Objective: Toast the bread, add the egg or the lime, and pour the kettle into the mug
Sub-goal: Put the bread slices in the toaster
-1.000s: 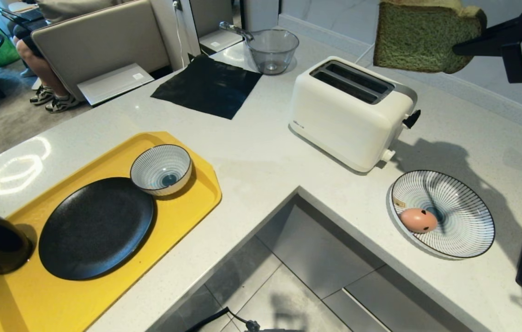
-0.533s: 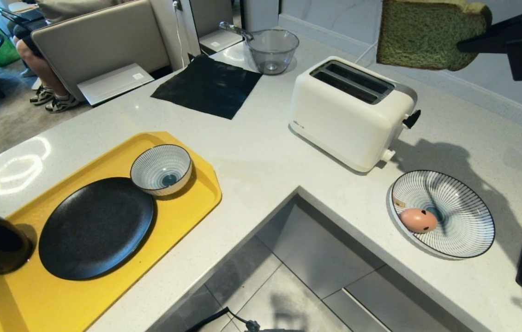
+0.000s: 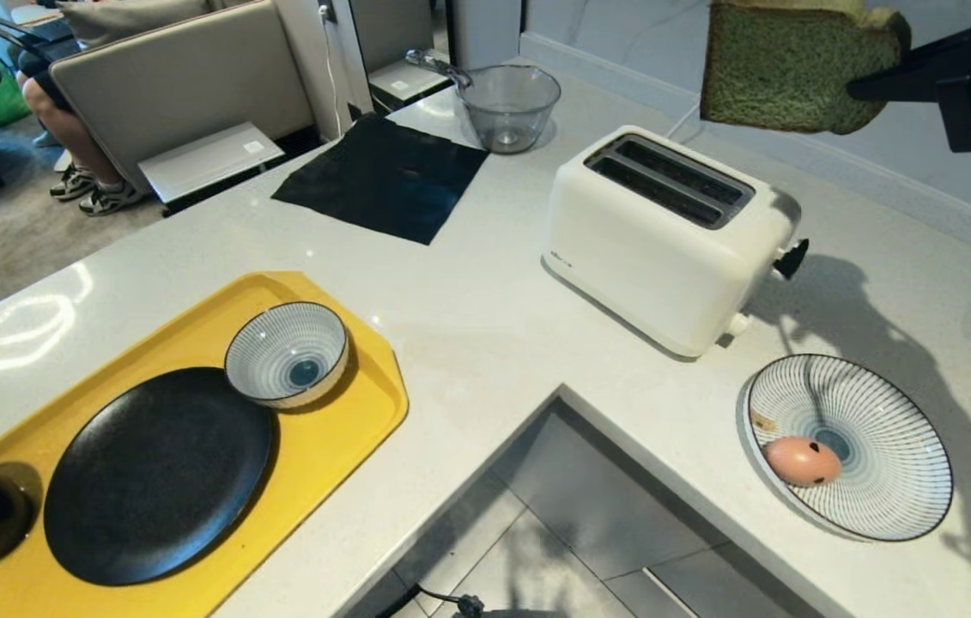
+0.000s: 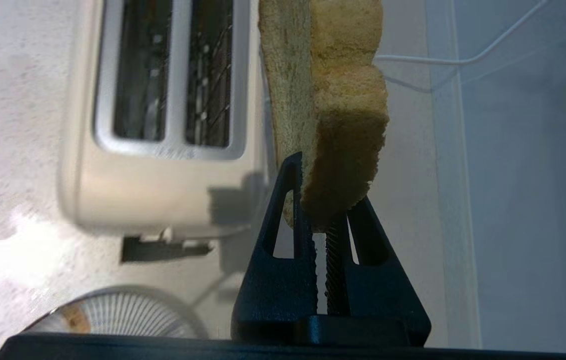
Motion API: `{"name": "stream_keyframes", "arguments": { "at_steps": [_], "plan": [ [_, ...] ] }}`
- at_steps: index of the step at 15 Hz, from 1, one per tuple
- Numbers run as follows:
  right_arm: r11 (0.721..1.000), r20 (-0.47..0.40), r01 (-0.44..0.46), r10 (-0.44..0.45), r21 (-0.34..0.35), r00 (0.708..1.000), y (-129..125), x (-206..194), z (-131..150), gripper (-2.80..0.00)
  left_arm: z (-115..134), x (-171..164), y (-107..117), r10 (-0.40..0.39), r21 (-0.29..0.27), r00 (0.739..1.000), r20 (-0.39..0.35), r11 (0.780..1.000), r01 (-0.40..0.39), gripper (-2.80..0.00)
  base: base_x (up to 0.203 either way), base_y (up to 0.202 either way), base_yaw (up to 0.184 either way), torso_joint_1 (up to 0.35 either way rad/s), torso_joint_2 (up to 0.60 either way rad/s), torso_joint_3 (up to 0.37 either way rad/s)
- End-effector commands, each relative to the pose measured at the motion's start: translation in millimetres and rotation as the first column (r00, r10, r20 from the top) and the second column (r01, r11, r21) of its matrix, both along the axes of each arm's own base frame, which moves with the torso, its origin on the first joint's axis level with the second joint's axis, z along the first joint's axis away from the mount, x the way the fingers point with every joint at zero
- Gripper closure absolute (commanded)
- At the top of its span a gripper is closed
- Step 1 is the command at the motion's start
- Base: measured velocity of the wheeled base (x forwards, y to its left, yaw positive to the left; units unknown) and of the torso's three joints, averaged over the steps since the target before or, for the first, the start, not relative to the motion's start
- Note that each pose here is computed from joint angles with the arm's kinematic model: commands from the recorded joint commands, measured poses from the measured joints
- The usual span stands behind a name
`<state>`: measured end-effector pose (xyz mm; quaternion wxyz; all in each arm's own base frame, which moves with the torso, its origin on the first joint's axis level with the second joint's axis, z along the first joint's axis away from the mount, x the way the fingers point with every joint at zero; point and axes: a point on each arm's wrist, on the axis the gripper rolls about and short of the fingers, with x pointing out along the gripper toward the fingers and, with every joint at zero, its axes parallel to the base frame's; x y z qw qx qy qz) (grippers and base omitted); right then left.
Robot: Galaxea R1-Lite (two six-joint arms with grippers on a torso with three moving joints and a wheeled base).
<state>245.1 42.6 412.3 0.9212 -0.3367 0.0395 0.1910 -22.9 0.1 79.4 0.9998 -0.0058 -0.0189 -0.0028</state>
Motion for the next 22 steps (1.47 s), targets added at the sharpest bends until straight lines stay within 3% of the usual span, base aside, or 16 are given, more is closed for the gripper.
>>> {"name": "stream_keyframes", "arguments": {
  "at_steps": [1, 22],
  "plan": [
    [1.000, -0.006, -0.004, 0.004, -0.004, 1.000, 0.2, 0.2, -0.9, 0.00, -3.8, 1.1, -0.1, 0.002, -0.001, 1.000, -0.013, 1.000, -0.002, 0.00, 0.113, 0.000, 0.018, 0.002, 0.00, -0.011],
    [1.000, -0.027, -0.031, 0.031, 0.001, 0.999, 6.5, 4.1, -5.2, 0.00, -3.8, 1.1, 0.0, 0.007, -0.004, 1.000, -0.013, 1.000, -0.007, 0.00, 0.000, 0.000, 0.000, 0.000, 0.00, 0.000]
  ]
}}
